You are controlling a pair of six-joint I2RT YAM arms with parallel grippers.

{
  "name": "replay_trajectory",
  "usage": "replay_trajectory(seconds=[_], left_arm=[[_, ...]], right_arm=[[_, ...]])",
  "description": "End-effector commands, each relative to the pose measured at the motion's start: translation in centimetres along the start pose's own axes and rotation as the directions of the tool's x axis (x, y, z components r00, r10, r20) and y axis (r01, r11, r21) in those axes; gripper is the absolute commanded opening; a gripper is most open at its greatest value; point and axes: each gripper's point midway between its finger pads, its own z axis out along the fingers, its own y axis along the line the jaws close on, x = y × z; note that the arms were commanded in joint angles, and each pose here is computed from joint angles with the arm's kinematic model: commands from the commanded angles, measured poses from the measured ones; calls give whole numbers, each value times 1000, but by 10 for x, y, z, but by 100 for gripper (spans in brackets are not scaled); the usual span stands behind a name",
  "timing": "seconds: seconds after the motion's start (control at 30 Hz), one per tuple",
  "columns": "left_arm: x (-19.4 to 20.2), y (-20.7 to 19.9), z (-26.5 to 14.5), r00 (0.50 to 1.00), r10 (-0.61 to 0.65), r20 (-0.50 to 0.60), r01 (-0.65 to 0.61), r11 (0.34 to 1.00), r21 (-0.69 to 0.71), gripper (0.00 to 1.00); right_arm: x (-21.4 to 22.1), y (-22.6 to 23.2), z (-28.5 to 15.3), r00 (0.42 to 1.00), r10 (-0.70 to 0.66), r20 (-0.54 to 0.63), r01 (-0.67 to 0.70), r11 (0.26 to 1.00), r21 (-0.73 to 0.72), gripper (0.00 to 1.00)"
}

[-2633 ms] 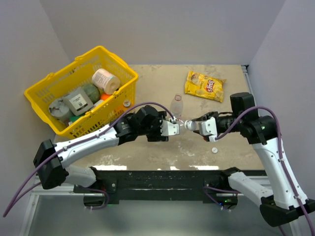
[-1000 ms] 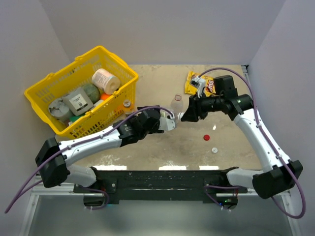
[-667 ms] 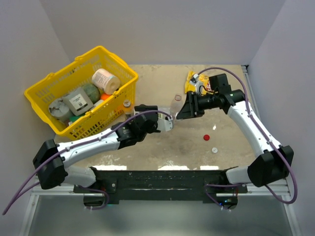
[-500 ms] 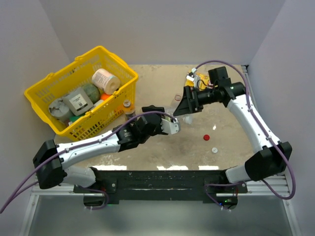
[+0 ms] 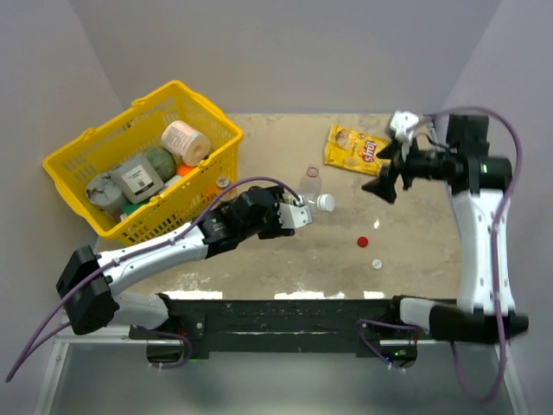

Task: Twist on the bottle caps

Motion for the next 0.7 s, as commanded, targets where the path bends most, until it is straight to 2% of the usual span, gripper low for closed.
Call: replay_trajectory(seconds=[0.0, 0.03, 0.07, 0.1, 0.2, 0.23, 0.27, 0.3, 0.4, 0.53, 0.67], left_arm=[[-25, -3, -12, 990, -100, 104, 90, 992, 93, 0], [-28, -4, -13, 988, -104, 116, 92, 990, 107, 0], [-29, -5, -12, 987, -103, 120, 90, 990, 110, 0], [-31, -5, -13, 987, -101, 128, 87, 990, 113, 0], [-36, -3, -10, 988, -70, 139, 54, 991, 119, 0], [-38, -1, -9, 987, -66, 145, 50, 992, 114, 0], [-40, 0, -10, 987, -59, 150, 43, 993, 110, 0], [-42, 2, -10, 986, -47, 158, 30, 994, 107, 0], [-45, 3, -10, 985, -25, 169, 7, 995, 104, 0], [-50, -1, -10, 984, 20, 180, -40, 993, 108, 0], [-53, 0, -8, 982, 30, 186, -50, 993, 105, 0]], right_arm=[[-24, 58, -41, 646, -760, 69, 733, 643, 220, 97], [-13, 72, -41, 582, -810, 70, 787, 583, 201, 95], [-1, 83, -35, 427, -901, 73, 885, 433, 170, 94], [3, 97, -38, 366, -926, 89, 911, 376, 169, 92], [1, 119, -34, 362, -908, 211, 911, 393, 128, 88], [16, 131, -31, 425, -872, 245, 892, 450, 53, 85], [10, 136, -33, 317, -910, 268, 937, 344, 58, 81], [13, 135, -28, 354, -890, 287, 927, 375, 18, 80], [19, 138, -20, 360, -884, 297, 930, 366, -37, 75], [21, 136, -10, 435, -845, 311, 899, 424, -107, 75], [22, 135, -3, 448, -833, 324, 893, 432, -124, 76]])
